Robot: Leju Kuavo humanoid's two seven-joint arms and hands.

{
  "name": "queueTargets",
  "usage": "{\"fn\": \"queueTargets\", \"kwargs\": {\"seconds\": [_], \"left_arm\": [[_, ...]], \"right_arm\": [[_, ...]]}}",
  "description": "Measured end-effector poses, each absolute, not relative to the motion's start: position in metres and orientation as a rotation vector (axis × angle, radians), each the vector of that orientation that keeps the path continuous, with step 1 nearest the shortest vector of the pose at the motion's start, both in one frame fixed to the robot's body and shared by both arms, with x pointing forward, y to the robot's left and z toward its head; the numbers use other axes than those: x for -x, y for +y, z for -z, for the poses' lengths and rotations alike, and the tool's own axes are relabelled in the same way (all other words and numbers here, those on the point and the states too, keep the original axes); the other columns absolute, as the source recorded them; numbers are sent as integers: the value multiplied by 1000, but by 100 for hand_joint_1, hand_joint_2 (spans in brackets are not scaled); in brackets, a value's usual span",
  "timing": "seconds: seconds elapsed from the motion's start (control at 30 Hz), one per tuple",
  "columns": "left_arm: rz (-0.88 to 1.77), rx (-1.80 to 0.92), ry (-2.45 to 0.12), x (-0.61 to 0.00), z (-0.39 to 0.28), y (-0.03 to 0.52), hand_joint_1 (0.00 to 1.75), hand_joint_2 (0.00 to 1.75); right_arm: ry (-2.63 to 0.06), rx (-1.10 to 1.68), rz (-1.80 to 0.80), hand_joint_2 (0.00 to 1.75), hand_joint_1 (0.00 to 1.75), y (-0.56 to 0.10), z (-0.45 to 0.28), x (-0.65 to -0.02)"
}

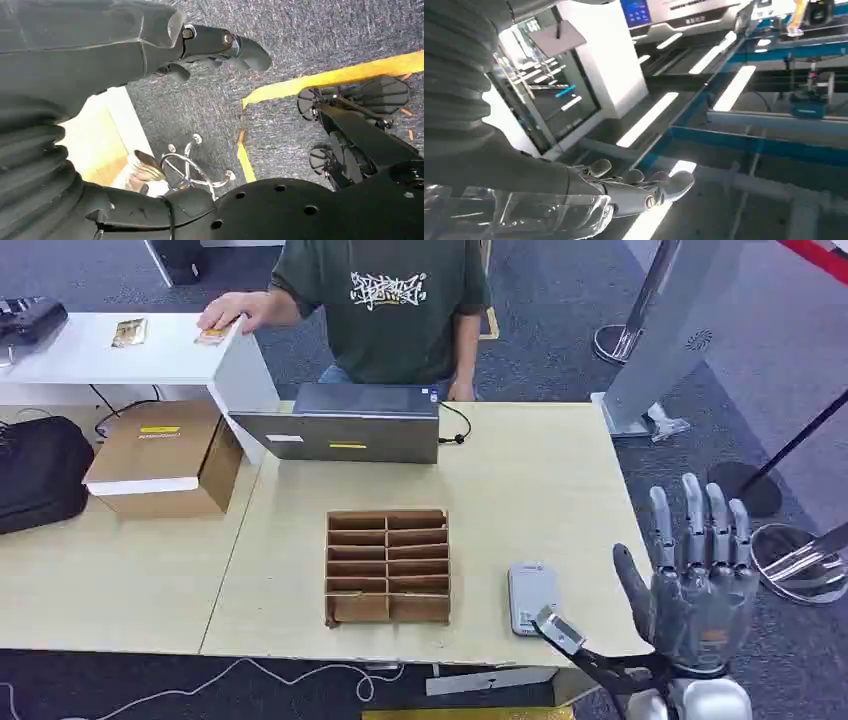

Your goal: Pass the card to the sensor for recognition and then transmit it.

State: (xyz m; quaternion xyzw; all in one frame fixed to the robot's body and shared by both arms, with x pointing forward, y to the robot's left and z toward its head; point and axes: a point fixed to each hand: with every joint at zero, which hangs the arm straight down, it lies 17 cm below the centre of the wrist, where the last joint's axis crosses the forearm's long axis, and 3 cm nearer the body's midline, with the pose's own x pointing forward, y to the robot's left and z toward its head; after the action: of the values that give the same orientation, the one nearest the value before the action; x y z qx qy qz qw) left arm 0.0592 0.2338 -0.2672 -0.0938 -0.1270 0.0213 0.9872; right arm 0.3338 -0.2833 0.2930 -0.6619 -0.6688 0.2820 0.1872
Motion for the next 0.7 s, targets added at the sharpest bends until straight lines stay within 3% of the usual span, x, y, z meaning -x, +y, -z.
{"fn": "queueTargets", "kwargs": {"seconds": [0.2, 0.4, 0.7], "left_arm": [[-52, 189, -252, -59, 267, 234, 0, 175], [-68, 198, -239, -57, 267, 229, 0, 175], [-79, 200, -240, -58, 267, 226, 0, 175]], "right_arm": [[-1806, 1815, -610, 175, 0, -300, -289, -341], [-1970, 1461, -191, 175, 0, -302, -294, -343], [-1937, 1562, -316, 175, 0, -289, -298, -345]]}}
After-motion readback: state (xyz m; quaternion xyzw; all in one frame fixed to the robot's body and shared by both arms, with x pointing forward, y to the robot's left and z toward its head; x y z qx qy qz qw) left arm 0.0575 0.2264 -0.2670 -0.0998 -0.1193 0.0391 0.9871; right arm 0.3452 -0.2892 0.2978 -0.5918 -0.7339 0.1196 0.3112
